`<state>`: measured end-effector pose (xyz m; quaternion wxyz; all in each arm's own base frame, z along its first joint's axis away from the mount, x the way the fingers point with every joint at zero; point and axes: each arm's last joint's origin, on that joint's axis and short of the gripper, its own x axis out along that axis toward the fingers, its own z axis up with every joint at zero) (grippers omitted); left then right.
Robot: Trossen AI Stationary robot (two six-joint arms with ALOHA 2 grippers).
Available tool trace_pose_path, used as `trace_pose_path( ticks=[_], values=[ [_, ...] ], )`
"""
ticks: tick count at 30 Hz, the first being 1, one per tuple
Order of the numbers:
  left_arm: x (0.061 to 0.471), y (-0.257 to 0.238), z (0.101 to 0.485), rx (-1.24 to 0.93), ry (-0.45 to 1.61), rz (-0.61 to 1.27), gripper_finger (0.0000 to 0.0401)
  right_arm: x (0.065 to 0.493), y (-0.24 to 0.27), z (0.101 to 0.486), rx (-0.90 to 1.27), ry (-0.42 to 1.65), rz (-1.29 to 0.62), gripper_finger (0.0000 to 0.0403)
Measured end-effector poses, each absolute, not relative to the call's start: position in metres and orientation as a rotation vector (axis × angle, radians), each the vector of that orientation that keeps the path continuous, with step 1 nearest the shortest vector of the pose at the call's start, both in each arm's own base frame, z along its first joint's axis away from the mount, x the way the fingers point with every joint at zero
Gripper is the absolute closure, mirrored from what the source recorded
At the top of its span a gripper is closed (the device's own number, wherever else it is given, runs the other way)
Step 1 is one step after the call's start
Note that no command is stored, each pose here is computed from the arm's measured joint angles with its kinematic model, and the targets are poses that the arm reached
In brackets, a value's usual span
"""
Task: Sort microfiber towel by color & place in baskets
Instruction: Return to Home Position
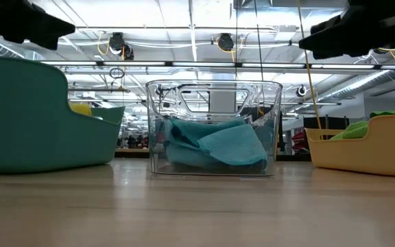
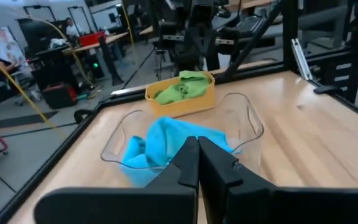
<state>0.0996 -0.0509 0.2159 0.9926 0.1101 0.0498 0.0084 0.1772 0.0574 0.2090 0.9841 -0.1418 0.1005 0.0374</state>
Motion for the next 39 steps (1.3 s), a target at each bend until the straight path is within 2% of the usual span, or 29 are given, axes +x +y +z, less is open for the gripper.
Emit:
trace_pose_path(
  ticks=[18, 28, 39],
  values=[
    [0.090, -0.047, 0.182, 0.189, -0.008, -0.081, 0.0396, 0.134, 0.043, 0.157, -0.191, 0.071, 0.112, 0.0402],
    [0.089, -0.045, 0.172, 0.204, -0.019, -0.066, 0.0396, 0.131, 0.041, 0.158, -0.252, 0.074, 0.106, 0.0403],
    [0.092, -0.039, 0.172, 0.221, -0.012, -0.012, 0.0396, 0.124, 0.029, 0.155, -0.212, 0.136, 0.044, 0.0403]
  ],
)
